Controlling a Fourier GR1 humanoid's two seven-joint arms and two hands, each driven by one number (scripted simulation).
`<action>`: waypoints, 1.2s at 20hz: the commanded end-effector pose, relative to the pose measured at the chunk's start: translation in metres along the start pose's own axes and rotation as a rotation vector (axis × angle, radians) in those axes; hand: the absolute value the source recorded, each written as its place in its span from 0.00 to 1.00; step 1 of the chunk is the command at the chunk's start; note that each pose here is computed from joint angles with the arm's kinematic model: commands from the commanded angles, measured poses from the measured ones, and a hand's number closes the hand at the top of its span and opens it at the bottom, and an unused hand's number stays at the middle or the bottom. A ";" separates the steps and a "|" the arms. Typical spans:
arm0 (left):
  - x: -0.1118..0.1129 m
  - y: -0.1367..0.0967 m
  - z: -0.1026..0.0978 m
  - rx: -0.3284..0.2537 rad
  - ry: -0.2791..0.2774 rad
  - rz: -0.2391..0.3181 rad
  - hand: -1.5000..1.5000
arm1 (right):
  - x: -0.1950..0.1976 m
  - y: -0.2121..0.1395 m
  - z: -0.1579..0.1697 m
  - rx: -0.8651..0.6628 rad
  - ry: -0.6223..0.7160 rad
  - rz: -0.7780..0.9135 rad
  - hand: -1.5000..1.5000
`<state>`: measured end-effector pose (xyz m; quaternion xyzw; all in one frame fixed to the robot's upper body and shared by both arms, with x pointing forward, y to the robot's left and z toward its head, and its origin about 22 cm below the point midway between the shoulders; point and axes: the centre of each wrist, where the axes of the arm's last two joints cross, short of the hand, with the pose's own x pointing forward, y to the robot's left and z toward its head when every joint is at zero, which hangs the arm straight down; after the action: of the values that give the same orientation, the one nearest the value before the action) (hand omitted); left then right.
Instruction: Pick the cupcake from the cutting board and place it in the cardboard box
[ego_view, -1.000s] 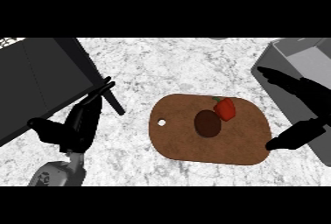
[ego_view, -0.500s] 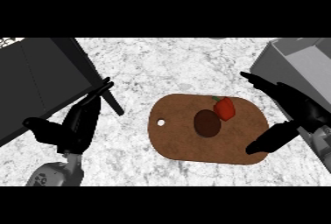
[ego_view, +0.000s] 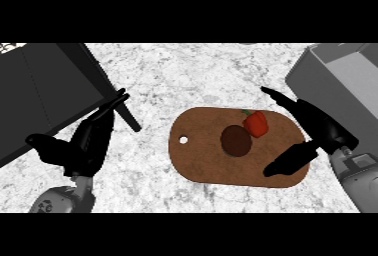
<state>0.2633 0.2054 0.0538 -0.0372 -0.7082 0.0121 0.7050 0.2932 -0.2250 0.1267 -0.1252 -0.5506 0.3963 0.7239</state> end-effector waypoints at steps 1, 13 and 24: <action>0.008 0.039 0.000 0.135 0.016 -0.037 0.50 | 0.005 0.008 -0.008 -0.030 0.014 -0.011 0.00; 0.006 0.054 0.011 0.115 0.020 -0.053 0.50 | -0.012 0.034 -0.025 0.002 0.036 0.000 0.00; -0.010 0.042 0.003 0.154 0.015 -0.061 0.50 | -0.011 0.034 -0.034 0.016 0.057 0.051 0.00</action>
<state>0.2633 0.2084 0.0517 -0.0426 -0.7092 0.0001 0.7037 0.3051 -0.1965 0.0807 -0.1495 -0.5263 0.4071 0.7313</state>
